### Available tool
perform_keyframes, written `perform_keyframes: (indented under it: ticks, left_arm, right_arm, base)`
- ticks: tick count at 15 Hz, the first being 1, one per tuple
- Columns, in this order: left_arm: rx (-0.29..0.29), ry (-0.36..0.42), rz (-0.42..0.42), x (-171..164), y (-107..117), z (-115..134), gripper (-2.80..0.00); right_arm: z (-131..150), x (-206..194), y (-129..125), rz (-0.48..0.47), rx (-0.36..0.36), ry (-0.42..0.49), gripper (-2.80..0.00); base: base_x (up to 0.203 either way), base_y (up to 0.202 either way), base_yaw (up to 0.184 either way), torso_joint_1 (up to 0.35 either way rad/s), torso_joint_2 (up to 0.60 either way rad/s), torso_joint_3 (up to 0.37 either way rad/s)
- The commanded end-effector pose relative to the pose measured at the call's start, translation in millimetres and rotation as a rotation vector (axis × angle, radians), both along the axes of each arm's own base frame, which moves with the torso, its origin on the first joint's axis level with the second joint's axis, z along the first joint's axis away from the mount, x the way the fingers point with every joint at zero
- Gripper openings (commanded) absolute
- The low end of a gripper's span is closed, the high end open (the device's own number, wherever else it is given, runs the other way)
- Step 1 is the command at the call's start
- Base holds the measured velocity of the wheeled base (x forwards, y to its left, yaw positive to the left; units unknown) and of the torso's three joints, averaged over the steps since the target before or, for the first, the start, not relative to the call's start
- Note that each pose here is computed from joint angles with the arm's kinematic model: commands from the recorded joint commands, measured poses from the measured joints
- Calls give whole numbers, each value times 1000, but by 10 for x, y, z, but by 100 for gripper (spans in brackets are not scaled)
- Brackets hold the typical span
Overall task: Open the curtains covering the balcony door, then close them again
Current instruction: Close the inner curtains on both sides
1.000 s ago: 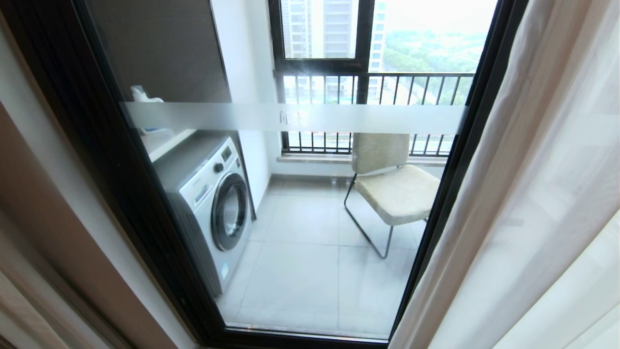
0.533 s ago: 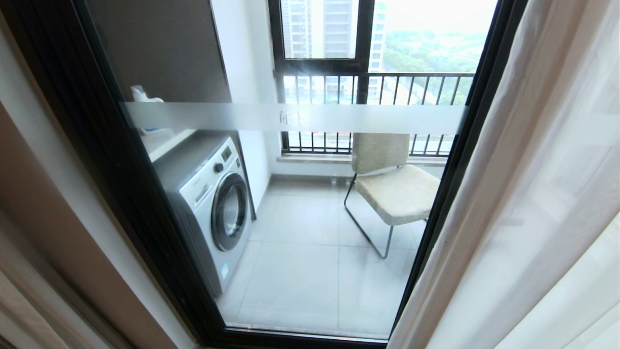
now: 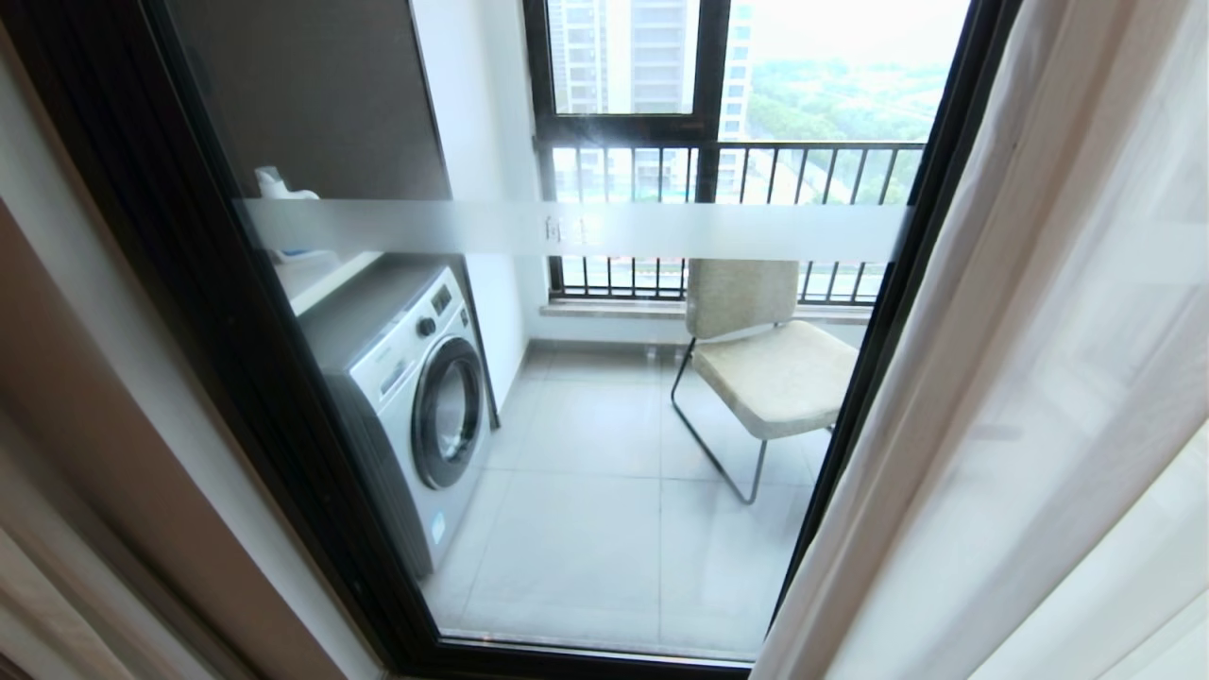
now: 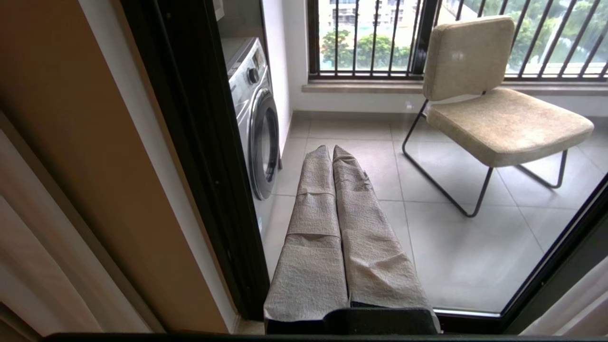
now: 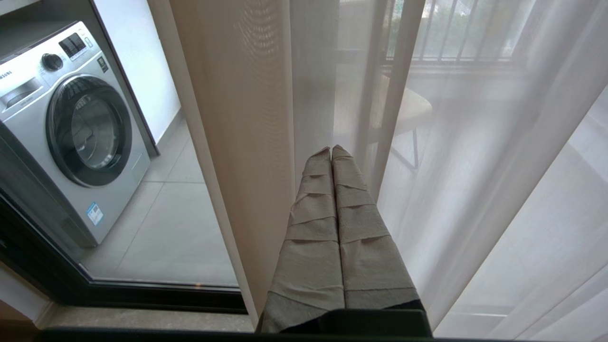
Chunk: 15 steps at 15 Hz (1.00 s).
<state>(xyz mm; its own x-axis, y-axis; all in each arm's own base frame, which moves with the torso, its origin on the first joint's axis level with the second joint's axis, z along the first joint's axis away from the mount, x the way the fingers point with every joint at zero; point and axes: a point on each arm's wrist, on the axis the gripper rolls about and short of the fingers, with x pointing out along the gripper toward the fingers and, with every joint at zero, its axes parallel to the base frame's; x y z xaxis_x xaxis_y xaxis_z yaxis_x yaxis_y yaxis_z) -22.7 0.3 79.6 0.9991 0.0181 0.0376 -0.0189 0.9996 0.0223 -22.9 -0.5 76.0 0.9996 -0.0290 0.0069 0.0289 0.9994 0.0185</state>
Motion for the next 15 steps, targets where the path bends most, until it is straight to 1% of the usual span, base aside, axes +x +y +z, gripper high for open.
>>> perform_keyframes:
  ticks: [1, 9, 15]
  left_arm:
    - [0, -1, 2, 0, 0, 0, -280]
    - [2, 1, 0, 0, 0, -1, -280]
    - [2, -1, 0, 0, 0, 0, -280]
  right_arm:
    - [1, 1, 0, 0, 0, 1, -280]
    - [1, 1, 0, 0, 0, 1, -280]
    - [1, 1, 0, 0, 0, 1, -280]
  base:
    - [0, 0, 0, 0, 0, 0]
    - [0, 8, 0, 0, 0, 0]
    - [0, 177, 0, 2, 4, 4]
